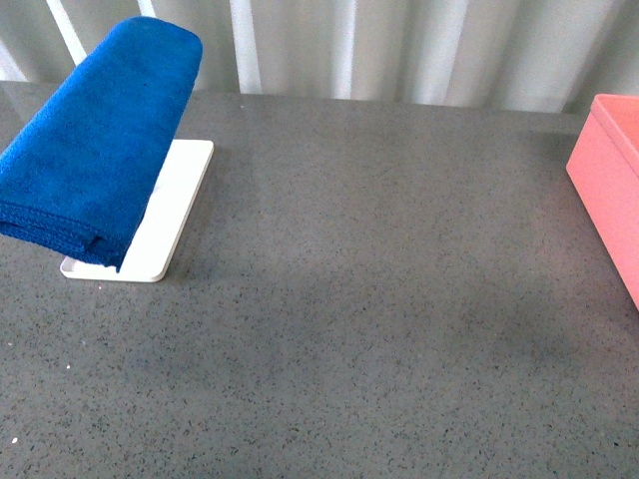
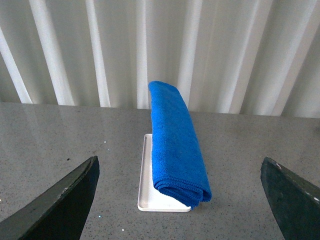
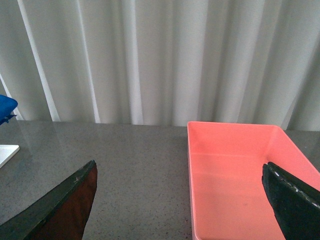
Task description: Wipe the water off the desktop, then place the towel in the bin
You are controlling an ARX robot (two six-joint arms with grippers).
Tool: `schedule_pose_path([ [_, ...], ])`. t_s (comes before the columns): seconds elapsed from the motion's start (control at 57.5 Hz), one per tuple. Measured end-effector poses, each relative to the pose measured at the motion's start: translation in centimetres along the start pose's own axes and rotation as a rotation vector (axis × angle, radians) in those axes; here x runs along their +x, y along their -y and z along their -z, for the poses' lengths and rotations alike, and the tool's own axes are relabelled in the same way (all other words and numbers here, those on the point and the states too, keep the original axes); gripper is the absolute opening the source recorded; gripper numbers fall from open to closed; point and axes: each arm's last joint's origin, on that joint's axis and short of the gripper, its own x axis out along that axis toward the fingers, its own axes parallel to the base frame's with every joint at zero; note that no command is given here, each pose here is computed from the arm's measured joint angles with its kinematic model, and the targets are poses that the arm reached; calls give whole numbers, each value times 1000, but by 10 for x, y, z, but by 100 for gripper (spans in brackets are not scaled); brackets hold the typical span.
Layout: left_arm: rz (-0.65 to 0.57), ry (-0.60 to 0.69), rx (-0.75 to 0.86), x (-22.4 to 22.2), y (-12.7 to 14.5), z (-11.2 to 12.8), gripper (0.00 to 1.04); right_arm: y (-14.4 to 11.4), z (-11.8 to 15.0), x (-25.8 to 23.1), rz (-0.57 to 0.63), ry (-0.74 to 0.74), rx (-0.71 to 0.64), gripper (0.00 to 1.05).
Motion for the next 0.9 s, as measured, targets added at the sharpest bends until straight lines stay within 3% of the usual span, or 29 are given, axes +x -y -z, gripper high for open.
schedule_pose_path([
  [0.522, 0, 0, 0, 0, 0, 0, 98, 0, 0, 0, 0, 0, 0, 98],
  [0.557, -47, -89, -51, 1, 0, 2, 98, 0, 0, 0, 0, 0, 0, 98],
  [0.609, -111, -344, -171, 6, 2, 2, 98, 0, 0, 0, 0, 0, 0, 98],
  [0.644, -97, -410, -210, 15, 4, 2, 98, 0, 0, 0, 0, 1, 0, 98],
  [0.835, 9, -332, -174, 98, -8, -54, 98, 0, 0, 0, 0, 1, 0, 98],
  [0.905, 7, -334, -127, 131, -16, -65, 98, 0, 0, 0, 0, 0, 0, 98],
])
